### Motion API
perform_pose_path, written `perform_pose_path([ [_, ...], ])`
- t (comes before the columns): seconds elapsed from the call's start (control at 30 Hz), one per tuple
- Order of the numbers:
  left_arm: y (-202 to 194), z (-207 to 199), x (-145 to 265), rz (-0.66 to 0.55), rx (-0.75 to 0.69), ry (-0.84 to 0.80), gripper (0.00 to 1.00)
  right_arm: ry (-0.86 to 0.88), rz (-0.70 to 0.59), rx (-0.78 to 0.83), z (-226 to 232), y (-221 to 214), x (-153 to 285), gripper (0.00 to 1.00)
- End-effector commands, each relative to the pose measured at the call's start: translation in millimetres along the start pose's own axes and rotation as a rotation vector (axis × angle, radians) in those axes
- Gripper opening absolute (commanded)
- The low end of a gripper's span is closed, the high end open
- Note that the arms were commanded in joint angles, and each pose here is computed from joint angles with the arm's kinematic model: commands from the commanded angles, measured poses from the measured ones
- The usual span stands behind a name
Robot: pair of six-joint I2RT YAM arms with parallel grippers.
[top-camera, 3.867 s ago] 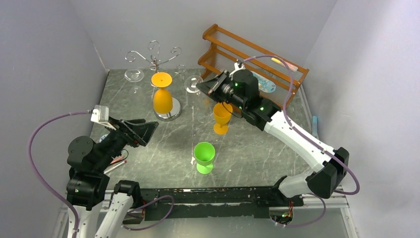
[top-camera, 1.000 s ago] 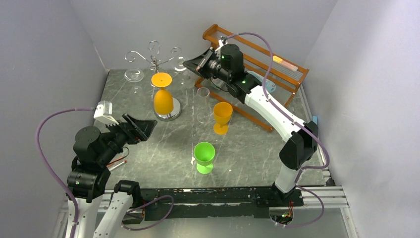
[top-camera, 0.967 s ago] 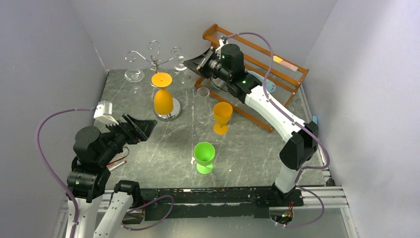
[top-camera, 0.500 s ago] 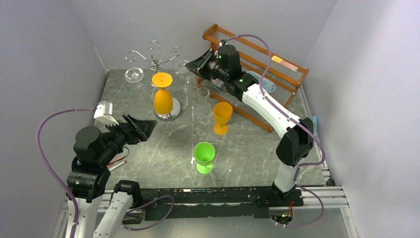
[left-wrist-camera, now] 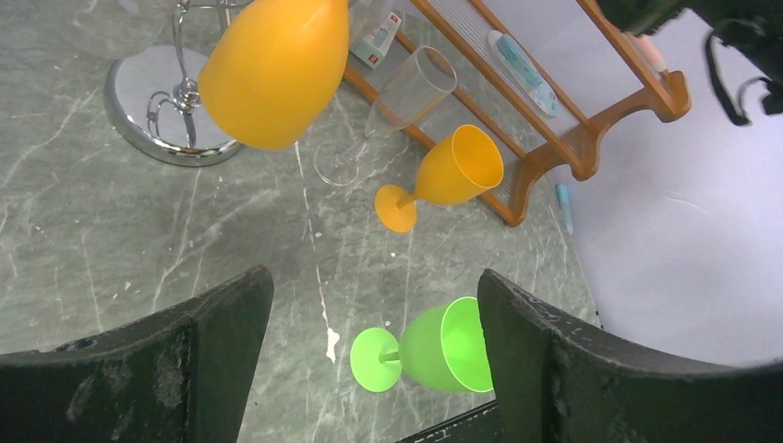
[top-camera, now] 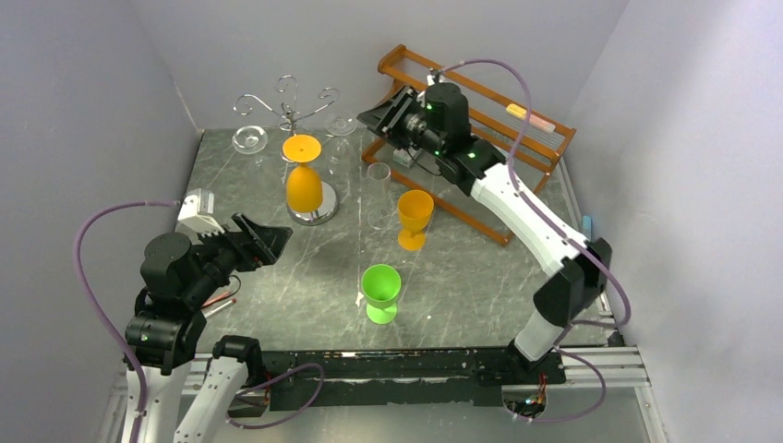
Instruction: Place the wine glass upside down on the wine glass rack
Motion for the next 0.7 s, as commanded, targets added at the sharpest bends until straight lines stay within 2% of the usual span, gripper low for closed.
perform_pose_path([
  [0.0, 4.3, -3.6, 6.9, -0.009, -0.031, 0.009, 0.86, -0.039, -0.072, 0.070, 2.2, 10.8, 41.1, 0.45],
  [0.2, 6.4, -5.7, 9.4, 0.003, -0.048, 0.014, 0.94, -0.245, -0.075, 0.224, -35.1, -2.6, 79.7, 0.48],
  [0.33, 6.8, -6.4, 11.7, 0.001, -0.059, 0.012, 0.94, -0.432, 0.027, 0.349, -79.2, -27.4, 94.3, 0.49],
  [0.47, 4.5, -5.7, 9.8, 0.017, -0.050, 0.005, 0.93, -0.503, 0.148, 0.483, -97.2, -56.1, 93.4, 0.52],
  [0.67, -0.5, -4.5, 7.1, 0.036, -0.028, -0.016, 0.92, -0.610, 0.221, 0.627, -104.6, -87.3, 71.7, 0.56],
])
Point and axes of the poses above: each gripper's point midway between its finger pads, its own x axis back along the fingers, its own z axis along the line the jaws close on, y = z × x, the point moved 9 cm from there along x, back along the fingers, and after that the axes turned 7 degrees about x, right-handed, at the moved point
